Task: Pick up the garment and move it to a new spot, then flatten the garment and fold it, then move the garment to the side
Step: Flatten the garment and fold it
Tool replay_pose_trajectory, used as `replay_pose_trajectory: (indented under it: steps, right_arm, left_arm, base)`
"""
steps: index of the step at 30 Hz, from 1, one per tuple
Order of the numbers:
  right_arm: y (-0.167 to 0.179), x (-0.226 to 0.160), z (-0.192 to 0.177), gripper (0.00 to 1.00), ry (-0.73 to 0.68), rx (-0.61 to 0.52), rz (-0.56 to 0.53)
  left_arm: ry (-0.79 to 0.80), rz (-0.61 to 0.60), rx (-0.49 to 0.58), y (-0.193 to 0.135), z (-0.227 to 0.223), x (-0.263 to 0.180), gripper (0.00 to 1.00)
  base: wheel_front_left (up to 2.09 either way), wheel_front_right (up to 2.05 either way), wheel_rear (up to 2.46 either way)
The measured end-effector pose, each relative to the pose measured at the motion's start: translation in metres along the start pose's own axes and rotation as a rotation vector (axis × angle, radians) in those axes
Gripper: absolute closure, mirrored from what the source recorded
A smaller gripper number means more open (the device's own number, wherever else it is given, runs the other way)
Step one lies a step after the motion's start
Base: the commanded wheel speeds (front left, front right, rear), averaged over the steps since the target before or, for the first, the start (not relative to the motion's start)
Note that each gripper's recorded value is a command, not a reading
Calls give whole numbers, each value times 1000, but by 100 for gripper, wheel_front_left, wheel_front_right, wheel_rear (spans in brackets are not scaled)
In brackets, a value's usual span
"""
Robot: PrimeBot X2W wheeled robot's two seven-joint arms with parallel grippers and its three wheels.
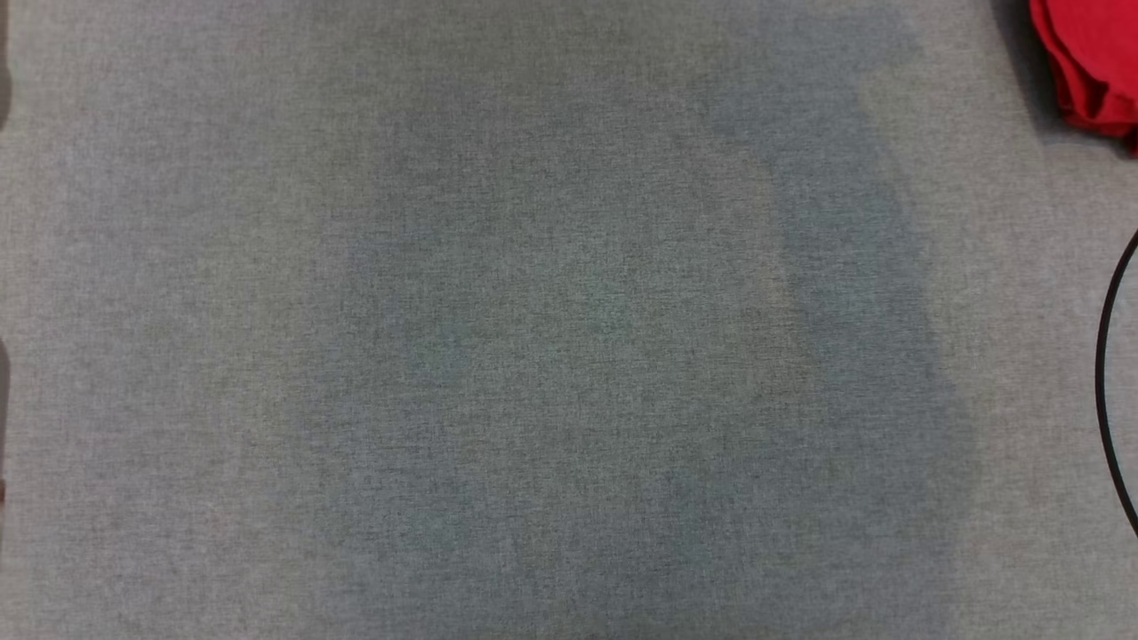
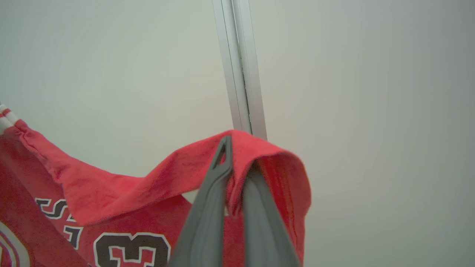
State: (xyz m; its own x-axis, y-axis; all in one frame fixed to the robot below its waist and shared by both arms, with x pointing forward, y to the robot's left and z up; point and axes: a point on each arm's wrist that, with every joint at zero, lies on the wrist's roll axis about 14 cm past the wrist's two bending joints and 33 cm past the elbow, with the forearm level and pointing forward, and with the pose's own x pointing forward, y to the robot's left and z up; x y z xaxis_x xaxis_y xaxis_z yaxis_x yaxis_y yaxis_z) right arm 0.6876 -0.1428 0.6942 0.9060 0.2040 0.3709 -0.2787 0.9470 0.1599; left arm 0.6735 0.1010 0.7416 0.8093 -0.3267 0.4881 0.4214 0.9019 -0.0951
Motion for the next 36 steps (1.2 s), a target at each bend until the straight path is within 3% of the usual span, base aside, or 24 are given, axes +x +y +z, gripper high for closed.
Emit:
replay_pose_trajectory:
  steps: [8, 19, 27, 36]
  right_arm:
    - [-8, -25, -56, 100, 144, 3, -12]
    - [2, -134, -145, 100, 388, 88, -13]
    - [9, -211, -159, 100, 478, 151, -26]
    - [25, -301, -175, 100, 581, 240, -77]
  left_arm:
    - [174, 5, 6, 7, -71, -39, 100]
    - [358, 134, -158, 10, -149, -176, 100]
    - [441, 243, -229, -11, -155, -275, 100]
    - [504, 341, -282, -39, -141, -356, 100]
  base:
    - [0, 0, 0]
    - [0, 0, 0]
    - [0, 0, 0]
    - [0, 0, 0]
